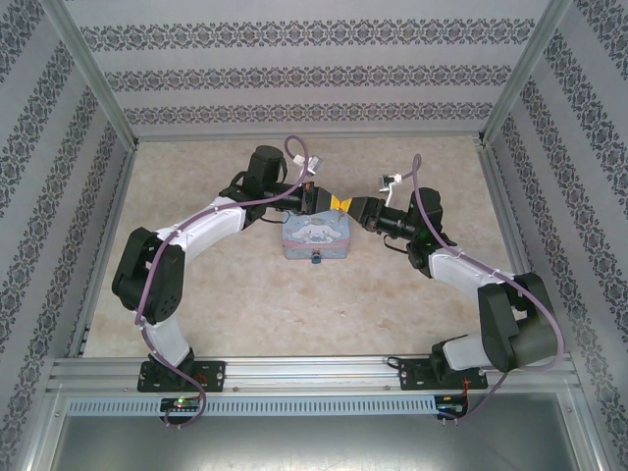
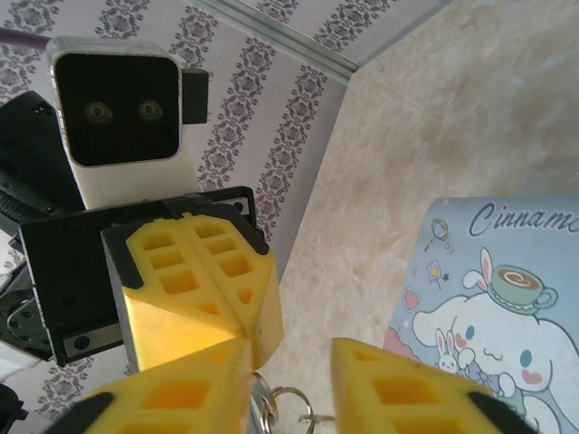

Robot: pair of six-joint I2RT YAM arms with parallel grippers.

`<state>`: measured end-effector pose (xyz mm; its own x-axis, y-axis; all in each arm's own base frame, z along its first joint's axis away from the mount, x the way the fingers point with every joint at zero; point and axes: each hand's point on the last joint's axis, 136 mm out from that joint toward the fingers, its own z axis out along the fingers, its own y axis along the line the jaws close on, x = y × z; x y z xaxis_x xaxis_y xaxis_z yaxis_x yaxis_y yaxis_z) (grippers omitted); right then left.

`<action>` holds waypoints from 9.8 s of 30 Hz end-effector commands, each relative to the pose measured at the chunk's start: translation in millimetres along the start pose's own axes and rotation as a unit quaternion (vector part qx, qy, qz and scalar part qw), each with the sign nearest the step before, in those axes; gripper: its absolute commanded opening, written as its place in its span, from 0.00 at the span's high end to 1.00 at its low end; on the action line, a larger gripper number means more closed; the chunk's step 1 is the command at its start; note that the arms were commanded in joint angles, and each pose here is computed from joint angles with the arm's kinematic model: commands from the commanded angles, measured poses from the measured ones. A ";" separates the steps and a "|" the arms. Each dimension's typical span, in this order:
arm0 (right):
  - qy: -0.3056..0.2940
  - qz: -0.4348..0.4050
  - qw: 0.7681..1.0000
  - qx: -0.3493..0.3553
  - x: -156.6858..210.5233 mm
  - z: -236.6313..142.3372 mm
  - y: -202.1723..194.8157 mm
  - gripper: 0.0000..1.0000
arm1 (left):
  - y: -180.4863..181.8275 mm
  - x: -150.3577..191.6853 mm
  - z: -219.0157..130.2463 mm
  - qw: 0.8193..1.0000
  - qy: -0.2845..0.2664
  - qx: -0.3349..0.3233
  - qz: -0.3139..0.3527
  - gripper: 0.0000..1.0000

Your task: Unlock a padlock with a key

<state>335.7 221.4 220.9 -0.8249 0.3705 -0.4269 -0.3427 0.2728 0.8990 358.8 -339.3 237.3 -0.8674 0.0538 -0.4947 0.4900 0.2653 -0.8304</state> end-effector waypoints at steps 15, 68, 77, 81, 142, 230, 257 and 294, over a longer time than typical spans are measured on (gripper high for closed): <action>0.007 -0.019 0.999 -0.039 4.7 6.1 12.8 0.79 | -2.5 -16.4 -3.4 1.000 -0.026 0.007 0.014 1.00; -0.064 -0.182 0.960 0.205 3.8 -1.2 -8.3 1.00 | 42.1 -32.2 -38.4 0.918 -0.208 -0.041 -0.337 0.41; -0.034 -0.266 0.932 0.244 13.5 14.4 5.6 1.00 | 31.9 -23.1 -20.3 0.912 -0.186 -0.052 -0.362 0.48; -0.027 -0.277 0.928 0.247 15.2 18.0 7.3 1.00 | 29.6 -19.6 -12.9 0.914 -0.177 -0.052 -0.363 0.53; -0.103 -0.061 0.971 0.205 -15.3 -27.7 17.3 0.46 | 36.7 -23.5 -2.6 0.962 -0.180 -0.076 -0.193 1.00; -0.216 0.218 0.952 0.021 -25.5 19.4 -10.4 1.00 | 28.9 -45.0 -69.8 0.923 -0.346 -0.030 -0.167 0.24; -0.190 0.015 0.967 0.168 15.8 -19.2 -23.9 1.00 | 38.2 7.3 -8.5 0.965 -0.184 -0.028 -0.184 0.36; -0.213 0.105 0.961 0.139 9.4 2.0 -30.0 1.00 | 46.2 7.1 26.8 0.924 -0.281 0.034 -0.257 0.80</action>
<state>332.8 215.7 173.3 -0.6117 0.7380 -0.2848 0.0325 0.3831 0.9231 379.5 -347.3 175.2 -0.8185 -0.5715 -0.0594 0.0051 0.0961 -0.9954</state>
